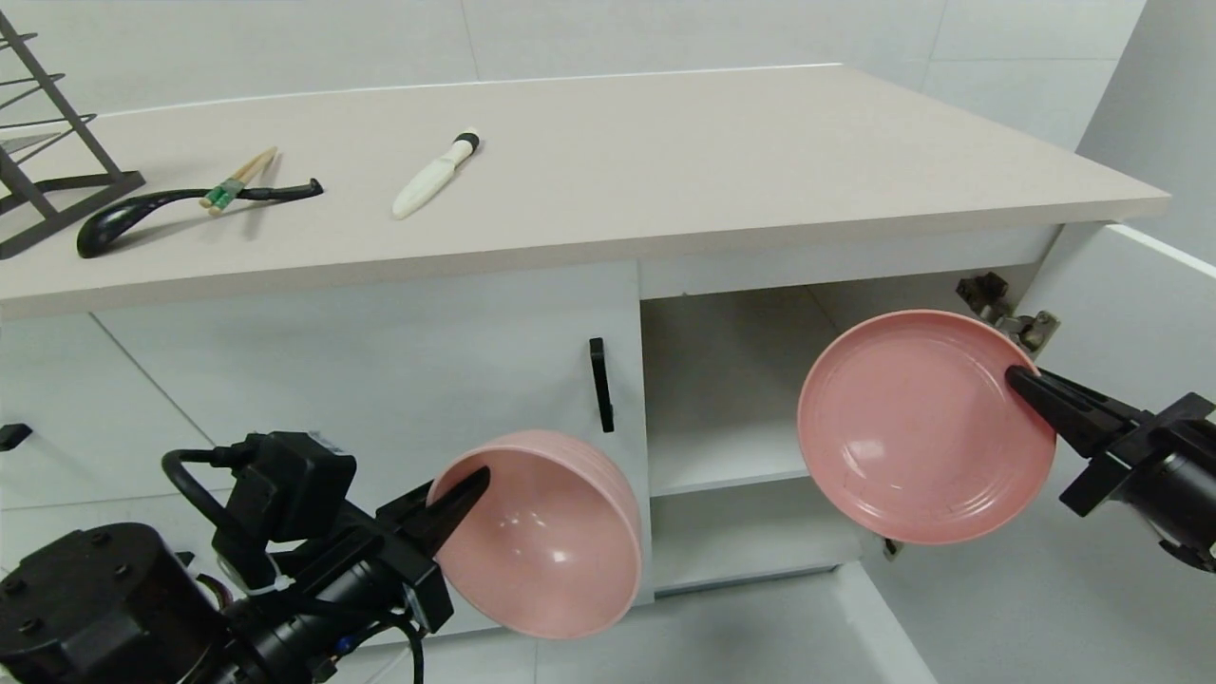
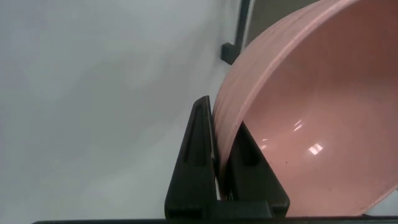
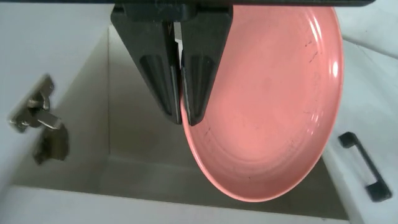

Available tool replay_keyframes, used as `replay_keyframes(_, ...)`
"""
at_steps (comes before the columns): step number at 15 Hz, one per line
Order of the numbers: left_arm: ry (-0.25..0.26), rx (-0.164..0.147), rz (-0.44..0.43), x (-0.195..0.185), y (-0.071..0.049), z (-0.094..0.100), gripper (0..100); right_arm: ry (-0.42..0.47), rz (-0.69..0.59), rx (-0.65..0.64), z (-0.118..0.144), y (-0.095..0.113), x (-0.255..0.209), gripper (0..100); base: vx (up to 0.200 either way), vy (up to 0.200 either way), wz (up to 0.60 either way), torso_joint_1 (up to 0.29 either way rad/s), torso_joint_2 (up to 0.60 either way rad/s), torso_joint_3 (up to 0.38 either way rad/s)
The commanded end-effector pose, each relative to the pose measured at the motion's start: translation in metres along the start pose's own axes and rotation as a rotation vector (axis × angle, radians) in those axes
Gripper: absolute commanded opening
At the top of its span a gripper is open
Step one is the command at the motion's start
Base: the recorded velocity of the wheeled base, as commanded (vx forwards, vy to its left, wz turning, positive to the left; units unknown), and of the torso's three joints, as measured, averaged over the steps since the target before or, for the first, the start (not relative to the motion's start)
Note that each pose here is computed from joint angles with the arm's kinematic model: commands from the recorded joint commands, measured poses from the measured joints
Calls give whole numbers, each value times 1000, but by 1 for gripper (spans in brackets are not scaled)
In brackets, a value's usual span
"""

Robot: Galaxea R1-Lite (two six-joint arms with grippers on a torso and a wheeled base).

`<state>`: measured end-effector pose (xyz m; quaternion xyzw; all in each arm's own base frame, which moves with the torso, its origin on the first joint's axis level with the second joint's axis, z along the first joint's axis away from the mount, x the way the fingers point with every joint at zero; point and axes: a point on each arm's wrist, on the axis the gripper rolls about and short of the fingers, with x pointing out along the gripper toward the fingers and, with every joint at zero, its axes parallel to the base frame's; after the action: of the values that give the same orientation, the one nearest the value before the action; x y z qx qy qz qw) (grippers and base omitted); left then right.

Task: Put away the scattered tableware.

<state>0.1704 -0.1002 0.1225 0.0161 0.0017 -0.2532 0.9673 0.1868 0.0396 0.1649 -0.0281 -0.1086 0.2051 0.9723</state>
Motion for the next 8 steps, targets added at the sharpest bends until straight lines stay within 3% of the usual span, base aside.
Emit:
replay_keyframes(1,-7,1,3,-1,0,1,0,10,3,2,-2,1,0,0,0,0,0,0,0,0)
replay_keyframes(7,-7,13,1,-4,0,1,0,86,7,21,-17,3,-5,0,0,0,0,0,0,0)
replay_keyframes(8,-4,14,0,-6,0,1,0,108,8,26,-20,4,-9,0,200,0,0,-2,2,7)
